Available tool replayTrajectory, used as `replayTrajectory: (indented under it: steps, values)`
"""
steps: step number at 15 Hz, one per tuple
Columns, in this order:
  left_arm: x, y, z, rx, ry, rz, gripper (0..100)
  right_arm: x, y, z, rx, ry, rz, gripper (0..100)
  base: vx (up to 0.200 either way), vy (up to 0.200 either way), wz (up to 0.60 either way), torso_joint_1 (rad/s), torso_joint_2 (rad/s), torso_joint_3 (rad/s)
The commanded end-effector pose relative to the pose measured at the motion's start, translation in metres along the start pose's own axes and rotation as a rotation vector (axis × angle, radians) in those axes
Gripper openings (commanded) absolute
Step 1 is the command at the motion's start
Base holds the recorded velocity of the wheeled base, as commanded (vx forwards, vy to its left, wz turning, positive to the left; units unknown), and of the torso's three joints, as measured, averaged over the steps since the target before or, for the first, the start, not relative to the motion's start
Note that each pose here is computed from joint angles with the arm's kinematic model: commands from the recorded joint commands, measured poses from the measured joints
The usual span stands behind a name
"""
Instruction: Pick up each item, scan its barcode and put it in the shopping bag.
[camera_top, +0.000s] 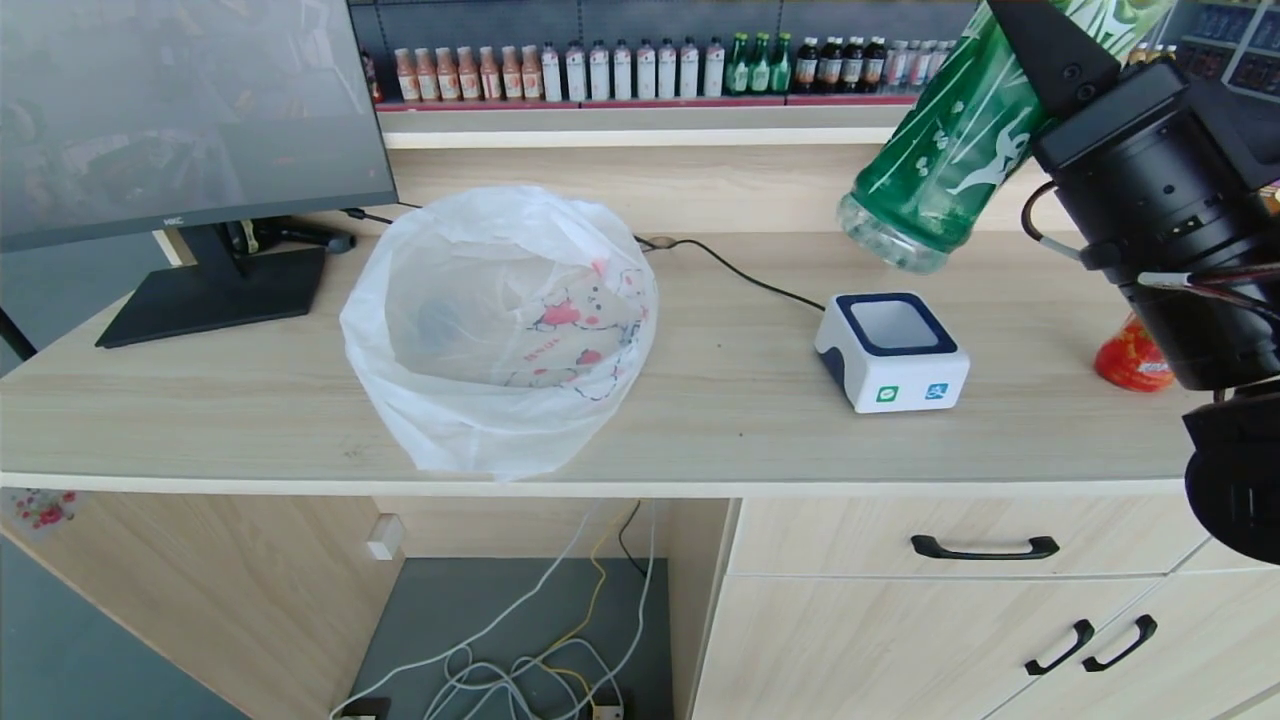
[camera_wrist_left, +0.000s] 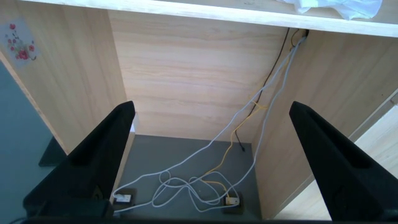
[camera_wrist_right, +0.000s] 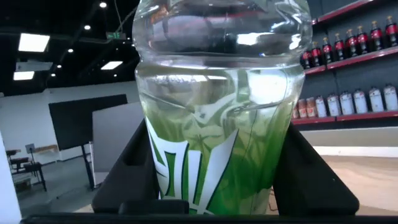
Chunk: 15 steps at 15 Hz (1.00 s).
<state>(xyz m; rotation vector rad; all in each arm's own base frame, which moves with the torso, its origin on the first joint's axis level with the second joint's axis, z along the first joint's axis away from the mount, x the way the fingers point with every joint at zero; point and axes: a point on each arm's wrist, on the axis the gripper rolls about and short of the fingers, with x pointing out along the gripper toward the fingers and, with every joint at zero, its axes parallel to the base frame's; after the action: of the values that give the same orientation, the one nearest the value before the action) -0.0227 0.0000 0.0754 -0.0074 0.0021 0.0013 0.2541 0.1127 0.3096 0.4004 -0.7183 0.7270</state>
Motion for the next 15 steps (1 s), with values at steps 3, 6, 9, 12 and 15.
replayTrajectory:
  steps: [3,6,9,12,15]
  values:
    - [0.0,0.0,0.0,-0.002,-0.001,0.0,100,-0.003,0.008,0.006,-0.109,-0.009,0.01,0,0.0,0.0,0.0,0.0,0.0,0.0]
    - [0.0,0.0,0.0,-0.002,-0.001,0.0,100,-0.014,0.007,-0.003,-0.296,0.042,-0.004,0,0.0,0.0,0.0,0.0,0.0,0.0]
    - [0.0,0.0,0.0,0.0,0.001,0.0,100,0.004,-0.003,-0.003,-0.4,-0.006,-0.011,0,0.0,0.0,0.0,0.0,0.0,0.0]
    - [0.0,0.0,0.0,-0.002,0.001,0.0,100,0.001,0.01,-0.02,-0.394,0.026,-0.084,0,0.0,0.0,0.0,0.0,0.0,0.0]
    - [0.0,0.0,0.0,-0.003,0.001,0.0,100,0.013,0.014,-0.023,-0.409,-0.005,-0.121,0,0.0,0.0,0.0,0.0,0.0,0.0]
